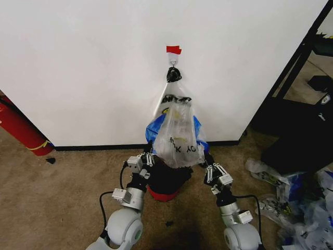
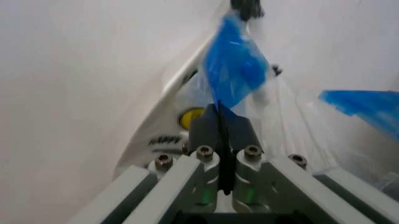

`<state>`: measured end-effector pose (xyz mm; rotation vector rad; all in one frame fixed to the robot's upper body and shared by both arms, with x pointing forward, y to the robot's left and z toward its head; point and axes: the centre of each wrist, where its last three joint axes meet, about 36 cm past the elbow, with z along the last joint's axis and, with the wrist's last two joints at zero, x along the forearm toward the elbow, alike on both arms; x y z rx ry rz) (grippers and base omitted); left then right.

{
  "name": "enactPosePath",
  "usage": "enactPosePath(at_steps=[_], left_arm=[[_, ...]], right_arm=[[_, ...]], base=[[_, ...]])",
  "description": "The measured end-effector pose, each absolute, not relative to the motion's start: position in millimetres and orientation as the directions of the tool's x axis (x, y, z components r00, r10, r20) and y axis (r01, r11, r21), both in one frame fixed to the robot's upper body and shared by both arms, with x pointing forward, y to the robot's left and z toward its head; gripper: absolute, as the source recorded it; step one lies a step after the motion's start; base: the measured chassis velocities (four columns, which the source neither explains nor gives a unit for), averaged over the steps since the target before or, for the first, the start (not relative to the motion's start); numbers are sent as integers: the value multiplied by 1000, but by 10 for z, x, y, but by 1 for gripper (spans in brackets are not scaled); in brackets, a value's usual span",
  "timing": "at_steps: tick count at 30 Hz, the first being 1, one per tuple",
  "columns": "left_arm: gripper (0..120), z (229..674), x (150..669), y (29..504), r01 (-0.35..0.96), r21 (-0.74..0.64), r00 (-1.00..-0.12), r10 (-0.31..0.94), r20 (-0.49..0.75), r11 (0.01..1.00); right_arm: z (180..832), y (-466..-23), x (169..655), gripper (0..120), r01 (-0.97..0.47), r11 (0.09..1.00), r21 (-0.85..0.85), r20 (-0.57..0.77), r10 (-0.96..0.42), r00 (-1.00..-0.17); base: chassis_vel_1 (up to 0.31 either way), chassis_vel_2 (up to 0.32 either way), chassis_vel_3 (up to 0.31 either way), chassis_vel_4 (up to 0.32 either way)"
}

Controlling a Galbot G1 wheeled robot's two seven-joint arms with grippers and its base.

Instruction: Pick up the garbage bag from the wall and place it over the trash bin.

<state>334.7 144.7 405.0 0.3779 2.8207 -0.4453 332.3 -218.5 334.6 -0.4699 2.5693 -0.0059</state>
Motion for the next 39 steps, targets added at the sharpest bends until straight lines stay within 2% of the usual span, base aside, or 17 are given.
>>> enactPosePath(at_steps=[3,11,21,31,39], left_arm=[[0,4227,3285,1466,306,-268,-919,210,-334,913],[0,4657,2997,1562,316,-280,-902,195,-385,907],[0,4951,2761,1625,279,-261,-929,190,-317,924],[0,4590,2871,1579,248,-236,-946,182,-269,940],[0,4052,3040,1539,215,-202,-964,174,-202,956]], right_arm=[[3564,-2135,3369,0,-374,923,-92,-570,-356,-740],[3823,-1966,3331,0,-484,869,-100,-661,-422,-621],[3777,-1884,3256,0,-508,858,-81,-668,-425,-611],[3407,-1951,3292,0,-494,866,-77,-621,-429,-656],[3110,-1997,3383,0,-498,862,-94,-551,-462,-695]], base=[[0,0,0,0],[0,0,0,0],[0,0,0,0],[0,0,0,0],[0,0,0,0]])
